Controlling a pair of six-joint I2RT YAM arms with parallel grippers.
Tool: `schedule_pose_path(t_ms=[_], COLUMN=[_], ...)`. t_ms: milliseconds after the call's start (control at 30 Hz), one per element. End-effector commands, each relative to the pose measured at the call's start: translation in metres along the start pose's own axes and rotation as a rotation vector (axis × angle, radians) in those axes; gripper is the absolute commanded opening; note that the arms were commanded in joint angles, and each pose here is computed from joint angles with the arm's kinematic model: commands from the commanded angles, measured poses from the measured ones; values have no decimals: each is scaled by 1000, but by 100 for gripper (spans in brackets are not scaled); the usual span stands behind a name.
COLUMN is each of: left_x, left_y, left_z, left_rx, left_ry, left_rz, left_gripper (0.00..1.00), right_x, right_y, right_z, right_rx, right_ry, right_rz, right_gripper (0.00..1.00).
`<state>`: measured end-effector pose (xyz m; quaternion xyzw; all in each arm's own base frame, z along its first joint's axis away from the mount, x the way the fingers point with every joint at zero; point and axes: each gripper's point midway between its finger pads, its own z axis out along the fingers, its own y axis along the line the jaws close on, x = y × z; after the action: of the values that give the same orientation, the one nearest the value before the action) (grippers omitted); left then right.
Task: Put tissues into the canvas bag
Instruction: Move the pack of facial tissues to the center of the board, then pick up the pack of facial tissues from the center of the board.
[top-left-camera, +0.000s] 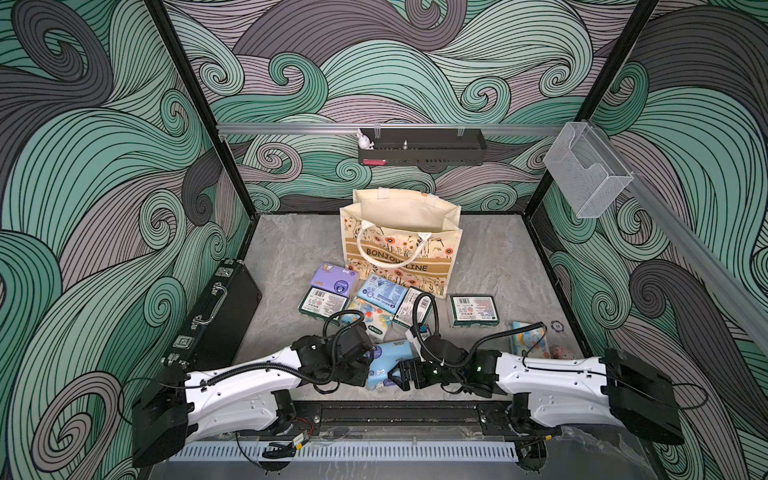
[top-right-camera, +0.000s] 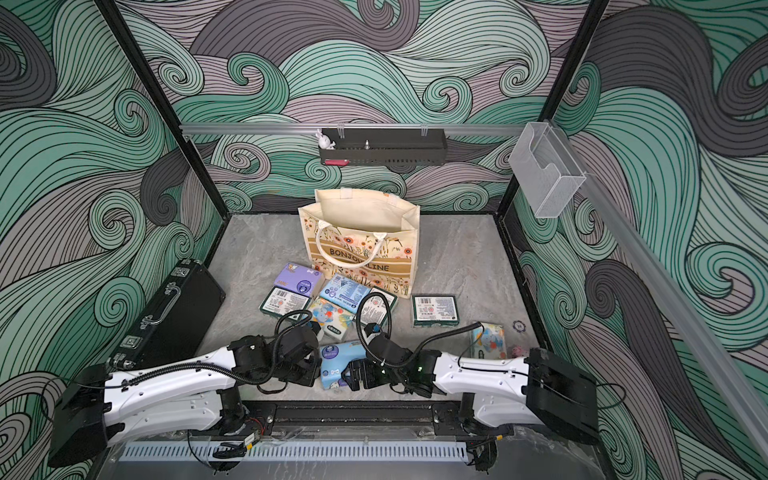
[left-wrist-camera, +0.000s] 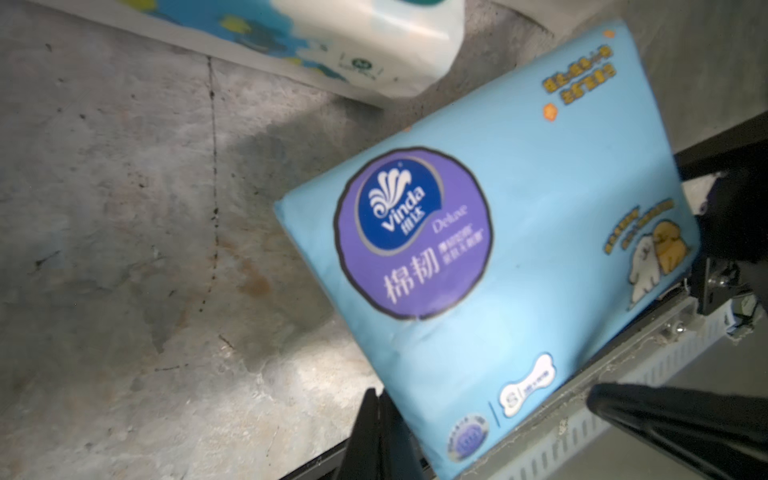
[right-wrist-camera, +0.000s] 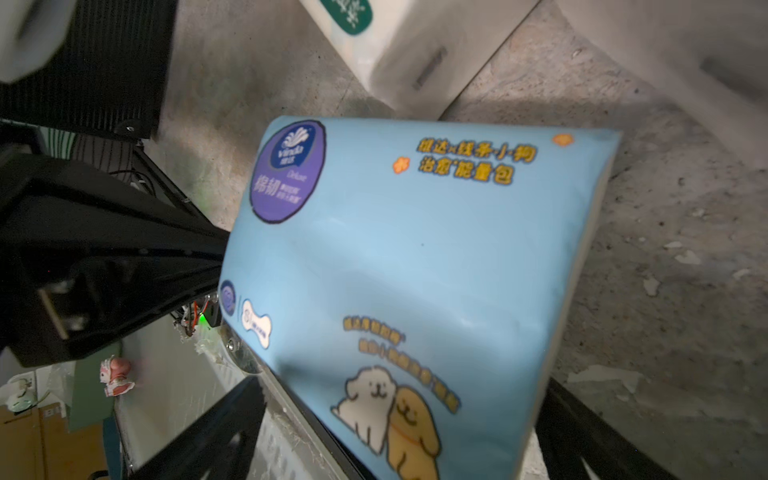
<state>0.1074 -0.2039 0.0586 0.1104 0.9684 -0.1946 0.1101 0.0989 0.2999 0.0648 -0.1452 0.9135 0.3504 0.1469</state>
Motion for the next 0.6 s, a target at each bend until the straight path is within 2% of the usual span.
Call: schedule_pose_path(t_ms=[0, 67, 200, 367, 433, 567], left_x=[2, 3, 0, -7, -12, -15], left_y=[19, 26, 29, 18, 5, -16], left_z=[-1, -5, -19, -29, -32, -31], left_rx=[-32, -38, -14, 54, 120, 228], left_ry=[-19, -32, -85, -119, -125, -122], left_rz=[-92, -115, -132, -134, -122, -130], left_gripper=[47, 56, 61, 59, 59, 66], right_x=[-14, -17, -21, -23, -23, -20], right_y=[6, -6, -27, -39, -42, -45], right_z=[-18, -28, -45, -59, -60, -56], right_rx=[-13, 12, 10, 0, -5, -11], right_ry=[-75, -97, -119, -149, -147, -109], right_rz=[16, 42, 110, 127, 133, 159], right_gripper=[100, 100, 100, 100, 100, 100])
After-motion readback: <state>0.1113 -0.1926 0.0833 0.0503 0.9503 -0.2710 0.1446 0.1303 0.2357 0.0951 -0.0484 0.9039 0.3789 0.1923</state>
